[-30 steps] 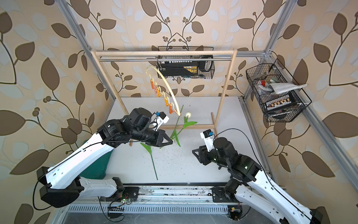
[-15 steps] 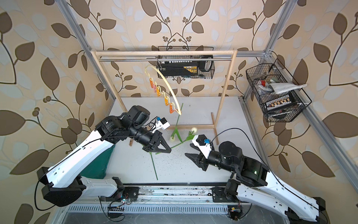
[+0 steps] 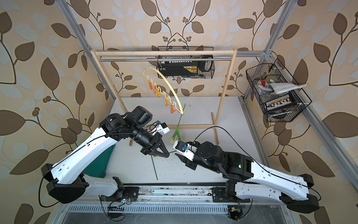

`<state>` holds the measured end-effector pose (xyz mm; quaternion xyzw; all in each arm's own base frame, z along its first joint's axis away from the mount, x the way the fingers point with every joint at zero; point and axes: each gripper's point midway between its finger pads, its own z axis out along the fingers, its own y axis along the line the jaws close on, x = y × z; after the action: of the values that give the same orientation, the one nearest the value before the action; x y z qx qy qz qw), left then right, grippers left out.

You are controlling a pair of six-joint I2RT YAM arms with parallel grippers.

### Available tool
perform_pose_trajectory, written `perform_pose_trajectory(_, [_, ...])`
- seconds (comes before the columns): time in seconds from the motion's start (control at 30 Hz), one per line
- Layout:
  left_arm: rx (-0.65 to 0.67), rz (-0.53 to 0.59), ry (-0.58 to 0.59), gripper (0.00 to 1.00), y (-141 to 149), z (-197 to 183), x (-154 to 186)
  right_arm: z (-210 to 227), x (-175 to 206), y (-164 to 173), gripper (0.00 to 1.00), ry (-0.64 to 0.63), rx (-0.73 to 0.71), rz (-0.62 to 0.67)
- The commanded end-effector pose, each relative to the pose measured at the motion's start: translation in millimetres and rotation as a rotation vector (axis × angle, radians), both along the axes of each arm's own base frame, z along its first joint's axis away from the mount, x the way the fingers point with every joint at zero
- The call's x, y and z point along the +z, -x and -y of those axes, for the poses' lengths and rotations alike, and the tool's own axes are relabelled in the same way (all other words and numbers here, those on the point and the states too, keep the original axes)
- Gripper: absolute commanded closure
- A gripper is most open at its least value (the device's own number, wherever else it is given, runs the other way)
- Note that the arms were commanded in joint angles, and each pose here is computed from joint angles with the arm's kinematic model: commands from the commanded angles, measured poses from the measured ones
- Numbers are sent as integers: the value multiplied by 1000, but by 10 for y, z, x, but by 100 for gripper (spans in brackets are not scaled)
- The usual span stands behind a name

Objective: Dry the flowers on a clothes hanger
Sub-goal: Pick up the flower at the center of the board.

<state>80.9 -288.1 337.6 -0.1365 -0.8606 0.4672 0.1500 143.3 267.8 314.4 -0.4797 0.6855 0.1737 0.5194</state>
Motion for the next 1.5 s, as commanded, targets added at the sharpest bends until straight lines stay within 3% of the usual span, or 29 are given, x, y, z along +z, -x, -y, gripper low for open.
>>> perform_pose_trajectory(0.0, [-17, -17, 43, 100, 97, -65, 98, 23, -20, -75, 62, 52, -31, 44])
perform_pose_trajectory(0.3, [-18, -9, 51, 100, 110, -79, 119, 14, -183, -163, 68, 129, -61, 68])
perform_pose_trajectory(0.67, [-17, -2, 45, 100, 87, -71, 101, 85, -205, -177, 73, 126, -85, 75])
perform_pose_trajectory(1.13, [17, 27, 74, 100, -86, -25, 172, 52, -205, -149, 100, 93, -77, 51])
perform_pose_trajectory(1.2, [31, 35, 83, 99, -135, -24, 191, 47, -197, -140, 100, 85, -74, 43])
perform_pose_trajectory(1.23, [36, 39, 92, 86, -157, -19, 208, 44, -189, -136, 100, 79, -73, 40])
perform_pose_trajectory(1.27, [43, 49, 101, 62, -189, -17, 226, 42, -177, -129, 100, 74, -71, 35])
perform_pose_trajectory(1.37, [101, 136, 130, 20, -366, -59, 347, 52, -178, -136, 100, 70, -83, 26])
perform_pose_trajectory(1.47, [195, 310, 101, 16, -626, -205, 390, 57, -186, -154, 100, 48, -114, -6])
